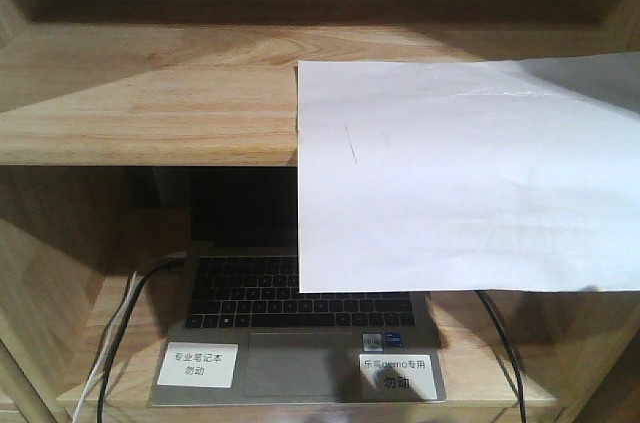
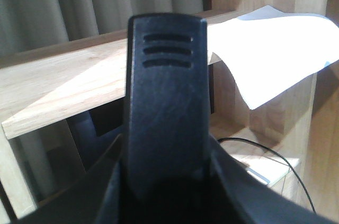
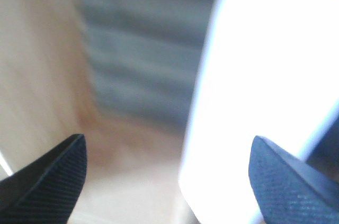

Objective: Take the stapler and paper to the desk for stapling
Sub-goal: 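Pinch the white paper edge with the right gripper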

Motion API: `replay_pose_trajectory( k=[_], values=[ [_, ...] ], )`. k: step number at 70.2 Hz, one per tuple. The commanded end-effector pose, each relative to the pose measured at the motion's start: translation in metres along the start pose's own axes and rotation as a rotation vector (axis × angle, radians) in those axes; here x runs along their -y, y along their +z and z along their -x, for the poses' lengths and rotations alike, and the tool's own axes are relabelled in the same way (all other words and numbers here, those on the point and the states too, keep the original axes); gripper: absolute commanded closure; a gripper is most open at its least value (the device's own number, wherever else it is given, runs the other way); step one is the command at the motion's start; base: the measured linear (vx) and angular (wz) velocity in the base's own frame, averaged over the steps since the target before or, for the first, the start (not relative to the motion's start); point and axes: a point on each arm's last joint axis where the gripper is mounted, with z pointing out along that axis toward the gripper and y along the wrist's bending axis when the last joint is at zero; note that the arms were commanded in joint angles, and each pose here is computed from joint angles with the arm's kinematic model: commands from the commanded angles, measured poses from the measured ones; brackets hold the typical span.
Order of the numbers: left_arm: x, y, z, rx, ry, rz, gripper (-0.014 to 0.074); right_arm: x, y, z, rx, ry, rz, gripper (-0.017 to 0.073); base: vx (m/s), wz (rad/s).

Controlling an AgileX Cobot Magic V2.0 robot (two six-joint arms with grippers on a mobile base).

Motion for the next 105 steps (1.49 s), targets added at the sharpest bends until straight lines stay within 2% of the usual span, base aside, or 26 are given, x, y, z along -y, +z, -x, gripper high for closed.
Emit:
replay_pose_trajectory(
  k=[1, 8, 17, 31, 40, 52, 63, 75, 95, 105],
  values=[
    [-0.002, -0.003, 0.018, 0.135, -0.012, 0.017, 0.0601, 0.001, 0.004, -0.004, -0.049, 0.002, 0.051, -0.003, 0.0, 0.0],
    [-0.002, -0.003, 0.018, 0.135, -0.012, 0.017, 0.0601, 0.019, 0.006, -0.009, -0.079, 0.038, 0.064, -0.003, 0.0, 0.0],
    [-0.002, -0.003, 0.018, 0.135, -0.012, 0.017, 0.0601, 0.032, 0.011, -0.013, -0.09, 0.033, 0.127, -0.003, 0.0, 0.0],
    [-0.002, -0.003, 0.018, 0.135, -0.012, 0.017, 0.0601, 0.048, 0.023, -0.015, -0.048, -0.075, 0.218, -0.0028, 0.0, 0.0],
    [-0.002, -0.003, 0.018, 0.135, -0.012, 0.017, 0.0601, 0.054, 0.031, -0.011, 0.019, -0.119, 0.259, -0.0028, 0.0, 0.0],
    [-0.002, -0.003, 0.018, 0.135, -0.012, 0.017, 0.0601, 0.054, 0.042, -0.007, 0.094, -0.153, 0.316, -0.0028, 0.0, 0.0],
    [-0.002, -0.003, 0.018, 0.135, -0.012, 0.017, 0.0601, 0.057, 0.054, -0.006, 0.129, -0.141, 0.334, -0.002, 0.0, 0.0],
    [-0.002, -0.003, 0.018, 0.135, -0.012, 0.017, 0.0601, 0.057, 0.067, -0.007, 0.138, -0.109, 0.389, -0.001, 0.0, 0.0],
    [-0.002, -0.003, 0.018, 0.135, -0.012, 0.017, 0.0601, 0.038, 0.095, -0.011, 0.097, -0.122, 0.441, -0.001, 0.0, 0.0],
    [-0.002, -0.003, 0.018, 0.135, -0.012, 0.017, 0.0601, 0.037, 0.099, -0.011, 0.098, -0.122, 0.441, -0.001, 0.0, 0.0]
  ],
)
